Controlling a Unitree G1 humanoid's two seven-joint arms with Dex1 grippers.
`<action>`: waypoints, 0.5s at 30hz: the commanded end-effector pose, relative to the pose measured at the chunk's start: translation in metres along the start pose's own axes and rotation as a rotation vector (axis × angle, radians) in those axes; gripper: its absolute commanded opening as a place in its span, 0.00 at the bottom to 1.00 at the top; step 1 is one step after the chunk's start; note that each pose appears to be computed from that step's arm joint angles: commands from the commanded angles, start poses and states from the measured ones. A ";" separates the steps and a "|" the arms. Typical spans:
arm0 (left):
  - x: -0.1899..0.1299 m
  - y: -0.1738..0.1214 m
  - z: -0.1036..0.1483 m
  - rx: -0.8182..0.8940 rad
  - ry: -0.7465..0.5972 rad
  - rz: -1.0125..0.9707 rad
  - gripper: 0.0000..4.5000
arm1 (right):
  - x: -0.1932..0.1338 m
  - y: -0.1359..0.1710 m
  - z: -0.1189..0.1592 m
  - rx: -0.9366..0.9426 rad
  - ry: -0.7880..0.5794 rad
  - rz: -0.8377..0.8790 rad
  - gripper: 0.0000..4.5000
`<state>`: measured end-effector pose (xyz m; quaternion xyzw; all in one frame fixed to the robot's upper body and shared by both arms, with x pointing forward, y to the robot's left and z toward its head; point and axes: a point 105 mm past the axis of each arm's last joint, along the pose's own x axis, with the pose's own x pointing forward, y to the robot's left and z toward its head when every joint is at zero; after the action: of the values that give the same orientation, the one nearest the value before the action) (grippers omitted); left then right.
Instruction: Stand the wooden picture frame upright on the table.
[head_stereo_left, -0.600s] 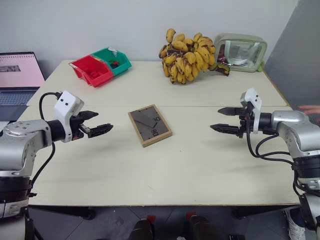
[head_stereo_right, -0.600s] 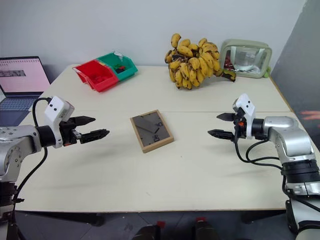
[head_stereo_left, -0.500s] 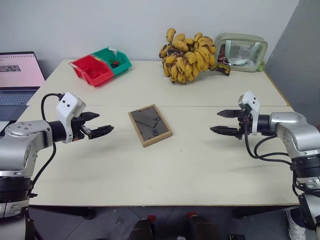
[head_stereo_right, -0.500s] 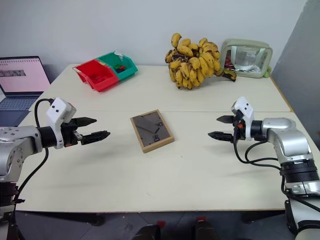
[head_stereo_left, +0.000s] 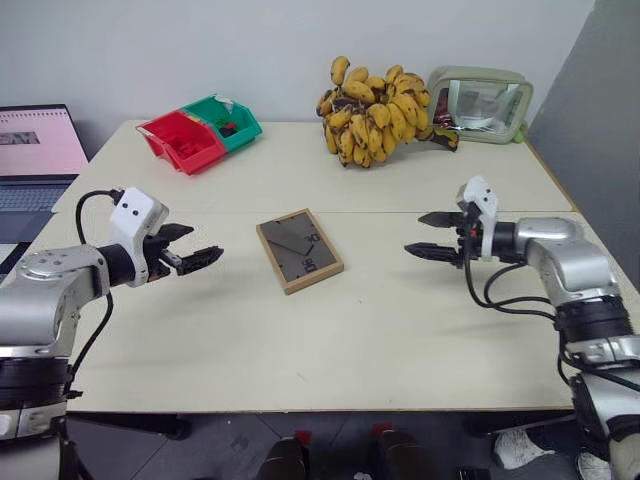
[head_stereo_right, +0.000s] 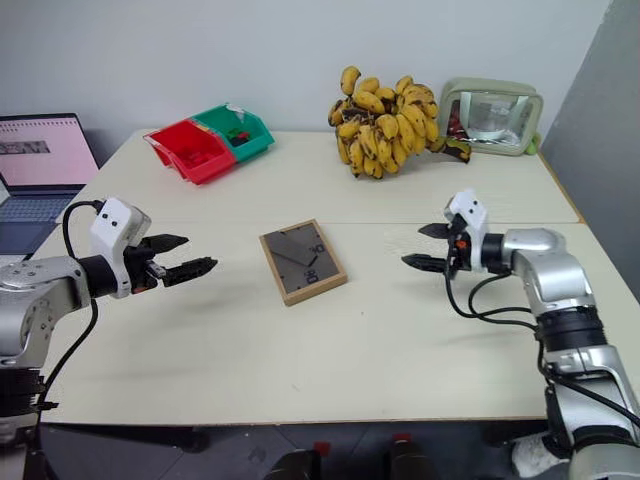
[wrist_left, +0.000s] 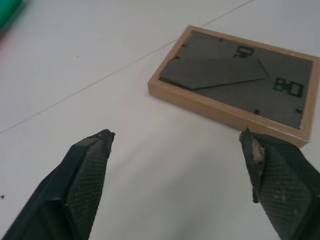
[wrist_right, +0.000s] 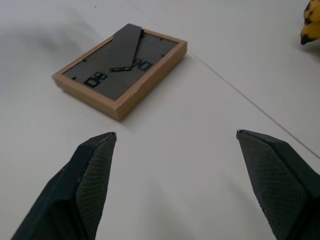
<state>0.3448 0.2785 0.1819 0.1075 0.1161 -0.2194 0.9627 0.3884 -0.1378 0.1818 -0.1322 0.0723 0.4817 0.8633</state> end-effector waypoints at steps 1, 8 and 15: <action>-0.001 0.008 0.003 -0.002 -0.067 0.124 0.71 | 0.015 -0.013 0.008 -0.056 -0.025 -0.079 0.68; 0.024 0.004 -0.009 -0.144 -0.118 0.306 0.37 | 0.056 -0.025 -0.003 -0.057 0.005 -0.218 0.28; 0.060 -0.020 -0.019 -0.383 -0.146 0.284 0.04 | 0.103 -0.012 -0.005 -0.038 0.019 -0.256 0.00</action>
<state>0.3820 0.2409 0.1369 -0.0702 0.0817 -0.0663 0.9920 0.4468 -0.0683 0.1367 -0.1510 0.0818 0.3770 0.9101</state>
